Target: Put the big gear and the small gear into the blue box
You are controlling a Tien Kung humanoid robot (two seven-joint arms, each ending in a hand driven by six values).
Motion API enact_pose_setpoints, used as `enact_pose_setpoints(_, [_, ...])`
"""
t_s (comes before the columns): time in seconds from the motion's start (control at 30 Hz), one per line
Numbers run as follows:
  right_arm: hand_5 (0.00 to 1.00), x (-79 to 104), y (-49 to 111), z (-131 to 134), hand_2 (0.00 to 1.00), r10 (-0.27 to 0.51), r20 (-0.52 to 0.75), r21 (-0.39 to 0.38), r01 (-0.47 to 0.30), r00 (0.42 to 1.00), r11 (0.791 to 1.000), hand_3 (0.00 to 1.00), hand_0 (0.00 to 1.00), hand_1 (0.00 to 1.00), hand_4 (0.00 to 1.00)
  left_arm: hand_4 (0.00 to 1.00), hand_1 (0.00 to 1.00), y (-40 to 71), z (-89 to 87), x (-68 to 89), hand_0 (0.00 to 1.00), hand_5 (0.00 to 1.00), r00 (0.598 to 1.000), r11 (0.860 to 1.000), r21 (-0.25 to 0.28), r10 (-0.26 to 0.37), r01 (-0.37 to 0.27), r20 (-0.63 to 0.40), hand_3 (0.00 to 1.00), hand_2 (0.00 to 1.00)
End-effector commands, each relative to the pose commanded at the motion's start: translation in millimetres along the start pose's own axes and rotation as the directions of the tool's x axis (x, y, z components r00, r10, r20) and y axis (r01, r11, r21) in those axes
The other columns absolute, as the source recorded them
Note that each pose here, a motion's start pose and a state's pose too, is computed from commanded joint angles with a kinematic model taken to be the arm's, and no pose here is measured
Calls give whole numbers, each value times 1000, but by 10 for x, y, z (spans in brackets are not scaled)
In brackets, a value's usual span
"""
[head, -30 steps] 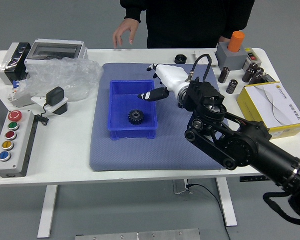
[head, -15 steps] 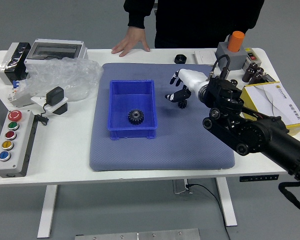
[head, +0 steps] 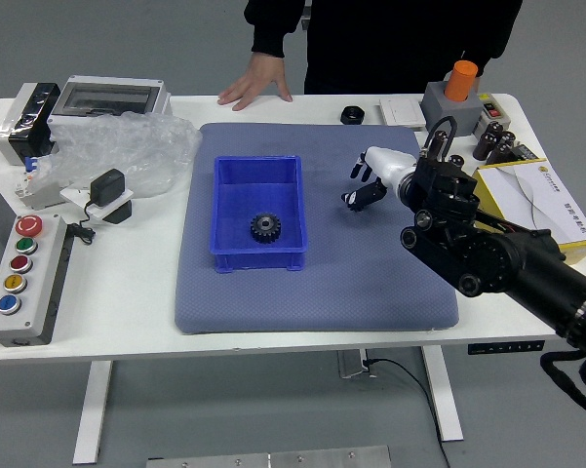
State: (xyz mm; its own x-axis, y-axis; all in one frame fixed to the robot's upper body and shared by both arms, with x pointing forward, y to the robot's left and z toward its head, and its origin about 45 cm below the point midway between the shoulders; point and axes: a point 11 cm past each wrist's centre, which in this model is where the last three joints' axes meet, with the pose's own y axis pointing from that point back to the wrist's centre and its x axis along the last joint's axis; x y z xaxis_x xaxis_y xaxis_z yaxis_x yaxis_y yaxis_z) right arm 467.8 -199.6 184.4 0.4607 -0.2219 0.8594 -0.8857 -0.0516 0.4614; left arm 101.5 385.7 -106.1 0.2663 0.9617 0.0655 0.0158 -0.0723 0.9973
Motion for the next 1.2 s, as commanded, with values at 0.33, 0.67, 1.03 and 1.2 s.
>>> enact_pose_setpoints(0.33, [297, -78, -51, 19, 644, -18, 14, -26, 19, 1000, 999, 682, 626, 545, 719, 624, 794, 0, 20, -16, 812, 257, 1000, 1000, -3, -3, 3, 2, 833, 801])
enact_pose_setpoints(0.67, [297, -150, -71, -18, 644, -27, 25, -33, 28, 999, 999, 682, 626, 543, 718, 625, 795, 0, 43, -32, 813, 258, 1000, 1000, -6, -6, 6, 5, 834, 801])
enact_pose_setpoints(1.03, [289, -196, -80, -47, 636, -28, 27, -37, 29, 999, 999, 678, 623, 539, 718, 627, 796, -4, 56, -58, 813, 259, 1000, 1000, -7, -10, 10, 7, 833, 802])
enact_pose_setpoints(1.2, [286, -206, -89, -48, 628, -21, 29, -40, 22, 999, 999, 674, 620, 530, 714, 627, 795, -5, 59, -67, 813, 260, 1000, 1000, -7, -11, 11, 8, 834, 801])
